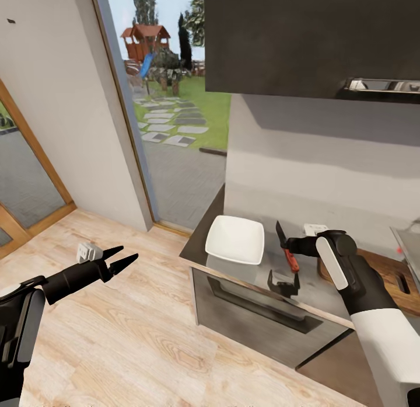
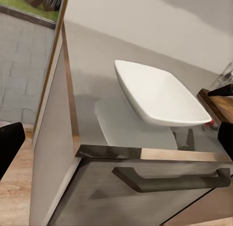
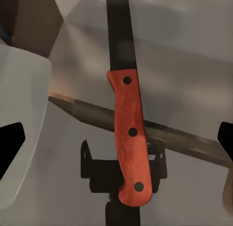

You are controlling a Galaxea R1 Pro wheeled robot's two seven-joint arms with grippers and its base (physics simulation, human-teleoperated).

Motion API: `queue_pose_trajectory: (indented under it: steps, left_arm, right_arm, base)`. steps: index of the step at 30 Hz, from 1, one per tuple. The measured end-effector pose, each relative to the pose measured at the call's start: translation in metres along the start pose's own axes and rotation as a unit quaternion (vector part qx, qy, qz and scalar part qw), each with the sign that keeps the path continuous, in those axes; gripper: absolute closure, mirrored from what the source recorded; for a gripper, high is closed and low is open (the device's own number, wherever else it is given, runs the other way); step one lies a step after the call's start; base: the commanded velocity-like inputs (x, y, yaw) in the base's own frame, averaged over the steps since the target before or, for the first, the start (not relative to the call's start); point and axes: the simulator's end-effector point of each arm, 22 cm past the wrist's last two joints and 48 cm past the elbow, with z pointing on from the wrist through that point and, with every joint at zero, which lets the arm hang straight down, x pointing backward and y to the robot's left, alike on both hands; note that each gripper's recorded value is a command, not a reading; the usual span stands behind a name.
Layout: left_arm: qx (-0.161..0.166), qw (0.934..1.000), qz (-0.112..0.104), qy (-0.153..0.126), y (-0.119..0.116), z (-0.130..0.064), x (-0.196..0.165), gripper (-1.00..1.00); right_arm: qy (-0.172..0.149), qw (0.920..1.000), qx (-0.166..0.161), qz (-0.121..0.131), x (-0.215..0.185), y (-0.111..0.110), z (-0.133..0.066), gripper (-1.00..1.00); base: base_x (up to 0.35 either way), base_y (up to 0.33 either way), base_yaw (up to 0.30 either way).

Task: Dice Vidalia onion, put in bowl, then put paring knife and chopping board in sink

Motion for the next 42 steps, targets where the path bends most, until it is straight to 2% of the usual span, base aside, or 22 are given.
queue_pose_trajectory:
  steps: [42]
  left_arm:
    - [-0.002,0.9999,-0.008,0.009,0.007,0.004,0.011,-1.00]
  right_arm:
    - [0.012,0.9999,0.001,0.000,0.010,-0.001,0.012,-1.00]
  base:
    - [0.000,0.000,0.000]
